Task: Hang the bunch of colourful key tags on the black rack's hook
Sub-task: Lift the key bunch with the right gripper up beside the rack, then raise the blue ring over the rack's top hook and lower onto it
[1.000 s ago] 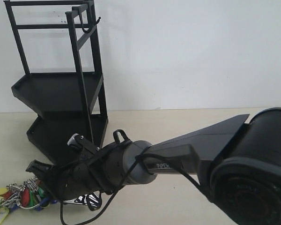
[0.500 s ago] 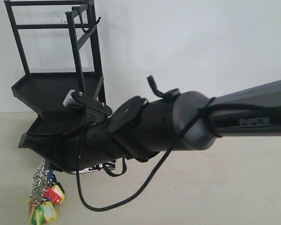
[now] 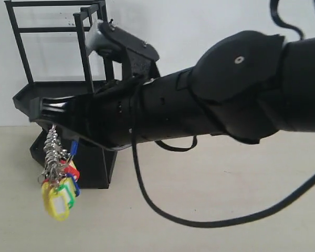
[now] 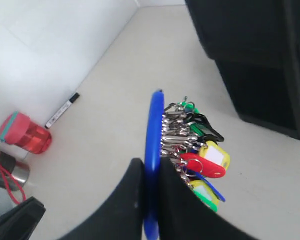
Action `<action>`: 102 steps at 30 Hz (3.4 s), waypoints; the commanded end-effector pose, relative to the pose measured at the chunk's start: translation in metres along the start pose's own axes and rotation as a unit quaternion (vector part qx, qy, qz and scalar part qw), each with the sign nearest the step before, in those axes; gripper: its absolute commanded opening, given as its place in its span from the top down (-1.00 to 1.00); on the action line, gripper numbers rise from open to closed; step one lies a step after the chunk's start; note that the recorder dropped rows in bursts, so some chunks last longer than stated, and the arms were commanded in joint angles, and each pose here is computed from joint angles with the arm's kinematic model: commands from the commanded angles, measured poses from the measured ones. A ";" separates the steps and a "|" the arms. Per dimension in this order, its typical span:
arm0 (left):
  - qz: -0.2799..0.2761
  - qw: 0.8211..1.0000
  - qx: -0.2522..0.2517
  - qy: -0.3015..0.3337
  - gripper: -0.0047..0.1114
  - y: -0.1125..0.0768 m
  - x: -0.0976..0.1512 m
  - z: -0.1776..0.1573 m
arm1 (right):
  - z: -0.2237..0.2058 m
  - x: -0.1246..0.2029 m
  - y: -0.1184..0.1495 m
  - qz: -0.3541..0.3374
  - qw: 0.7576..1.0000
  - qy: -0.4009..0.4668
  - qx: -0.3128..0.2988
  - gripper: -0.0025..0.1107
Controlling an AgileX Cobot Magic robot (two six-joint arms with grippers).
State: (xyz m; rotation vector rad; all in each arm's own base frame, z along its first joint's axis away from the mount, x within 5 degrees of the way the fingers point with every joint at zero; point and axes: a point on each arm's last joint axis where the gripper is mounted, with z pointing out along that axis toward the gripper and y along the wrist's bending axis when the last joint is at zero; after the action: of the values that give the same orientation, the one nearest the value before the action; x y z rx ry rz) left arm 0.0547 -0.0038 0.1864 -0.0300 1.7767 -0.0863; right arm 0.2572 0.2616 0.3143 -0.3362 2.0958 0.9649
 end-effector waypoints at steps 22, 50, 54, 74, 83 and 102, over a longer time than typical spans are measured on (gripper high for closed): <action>0.004 1.000 -0.001 -0.006 0.84 0.000 -0.001 0.000 | -0.044 -0.019 -0.046 -0.138 0.985 0.098 0.024 0.96; 0.004 1.000 -0.001 -0.006 0.84 0.000 -0.001 0.000 | -0.046 -0.049 -0.045 -0.160 0.980 -0.061 0.102 0.96; 0.004 1.000 -0.001 -0.006 0.84 0.000 -0.001 0.000 | -0.038 -0.057 -0.047 -0.157 0.978 -0.086 0.108 0.96; 0.004 1.000 -0.001 -0.006 0.84 0.000 -0.001 0.000 | 0.013 -0.095 -0.058 -0.229 0.947 -0.177 0.138 0.96; 0.004 1.000 -0.001 -0.006 0.84 0.000 -0.001 0.000 | 0.022 -0.100 -0.068 -0.235 0.929 -0.237 0.163 0.96; 0.004 1.000 -0.001 -0.006 0.84 0.000 -0.001 0.000 | 0.032 -0.107 -0.053 -0.252 0.920 -0.261 0.151 0.96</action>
State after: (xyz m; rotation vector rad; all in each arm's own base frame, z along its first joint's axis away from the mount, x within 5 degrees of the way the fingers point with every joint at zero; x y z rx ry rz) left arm 0.0547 -0.0038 0.1864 -0.0300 1.7767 -0.0863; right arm 0.3709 0.2377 0.3444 -0.3770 1.5569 0.3645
